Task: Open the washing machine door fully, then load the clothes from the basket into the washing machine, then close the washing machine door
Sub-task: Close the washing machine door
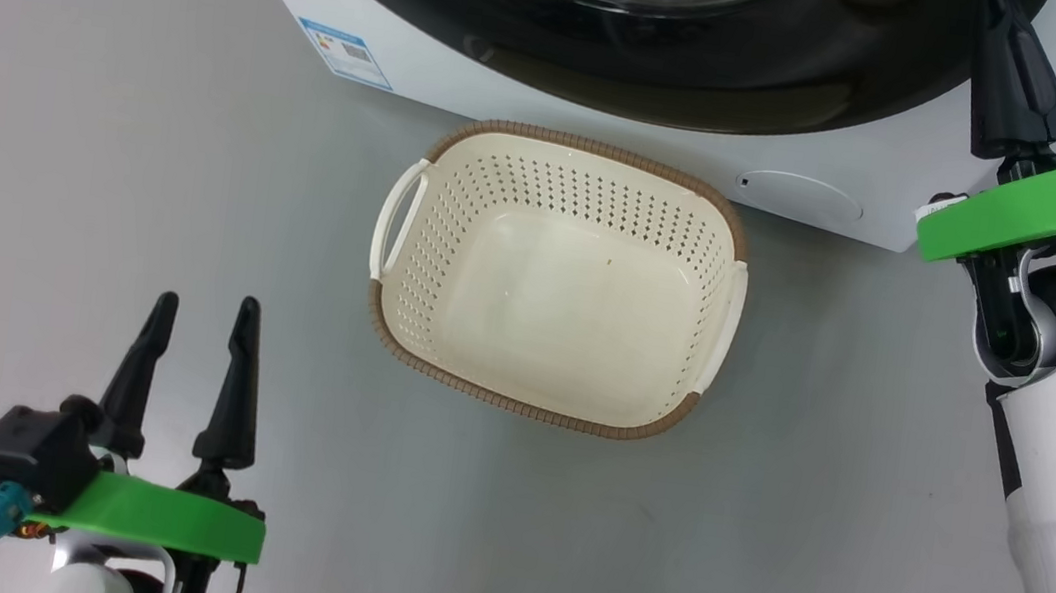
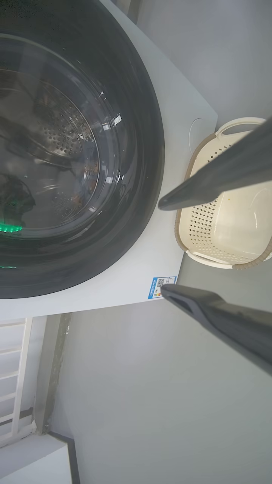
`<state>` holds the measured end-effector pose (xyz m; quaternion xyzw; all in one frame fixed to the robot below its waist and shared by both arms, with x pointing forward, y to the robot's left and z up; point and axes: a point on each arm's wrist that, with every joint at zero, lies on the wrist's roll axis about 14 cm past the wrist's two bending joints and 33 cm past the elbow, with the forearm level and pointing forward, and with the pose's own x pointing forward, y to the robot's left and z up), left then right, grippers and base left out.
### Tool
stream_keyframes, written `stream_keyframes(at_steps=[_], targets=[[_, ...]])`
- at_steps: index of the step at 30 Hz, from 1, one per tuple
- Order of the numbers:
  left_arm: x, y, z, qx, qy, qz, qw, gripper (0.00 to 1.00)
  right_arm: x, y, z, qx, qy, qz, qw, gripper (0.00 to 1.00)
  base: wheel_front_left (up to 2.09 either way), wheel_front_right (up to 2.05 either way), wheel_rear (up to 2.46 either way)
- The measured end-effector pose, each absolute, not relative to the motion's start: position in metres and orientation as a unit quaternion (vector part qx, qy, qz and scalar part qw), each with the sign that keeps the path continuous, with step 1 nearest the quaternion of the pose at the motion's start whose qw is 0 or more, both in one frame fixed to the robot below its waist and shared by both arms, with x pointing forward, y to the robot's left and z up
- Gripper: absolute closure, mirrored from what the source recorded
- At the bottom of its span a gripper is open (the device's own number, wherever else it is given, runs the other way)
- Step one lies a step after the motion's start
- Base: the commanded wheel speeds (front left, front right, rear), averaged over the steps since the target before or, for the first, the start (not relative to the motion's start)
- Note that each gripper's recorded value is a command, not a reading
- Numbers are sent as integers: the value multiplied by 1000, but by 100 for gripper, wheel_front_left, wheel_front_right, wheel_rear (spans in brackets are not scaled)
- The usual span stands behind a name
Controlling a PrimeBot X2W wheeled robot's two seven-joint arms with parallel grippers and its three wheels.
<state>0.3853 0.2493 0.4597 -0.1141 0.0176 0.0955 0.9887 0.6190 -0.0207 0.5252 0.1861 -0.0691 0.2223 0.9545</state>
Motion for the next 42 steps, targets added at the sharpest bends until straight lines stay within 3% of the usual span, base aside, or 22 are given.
stream_keyframes(at_steps=[10,16,17,19,20,21,42], targets=[[389,248,463,-115,12,92,989,0,619,-20,528,180,-74,220,956,100,0,0,0],[388,247,468,-120,4,90,989,0,599,-13,526,156,-66,242,955,100,0,0,0],[388,247,469,-120,3,90,989,0,595,-14,524,153,-61,243,956,87,0,0,0],[387,247,471,-120,0,88,989,0,586,-16,519,147,-54,244,957,53,0,0,0],[387,247,473,-120,-2,87,989,0,581,-17,517,145,-50,244,957,18,0,0,0],[386,247,473,-119,-2,86,989,0,577,-19,516,143,-48,244,958,2,0,0,0],[366,230,469,-116,13,41,992,0,474,-94,473,119,31,177,976,0,0,0,0]])
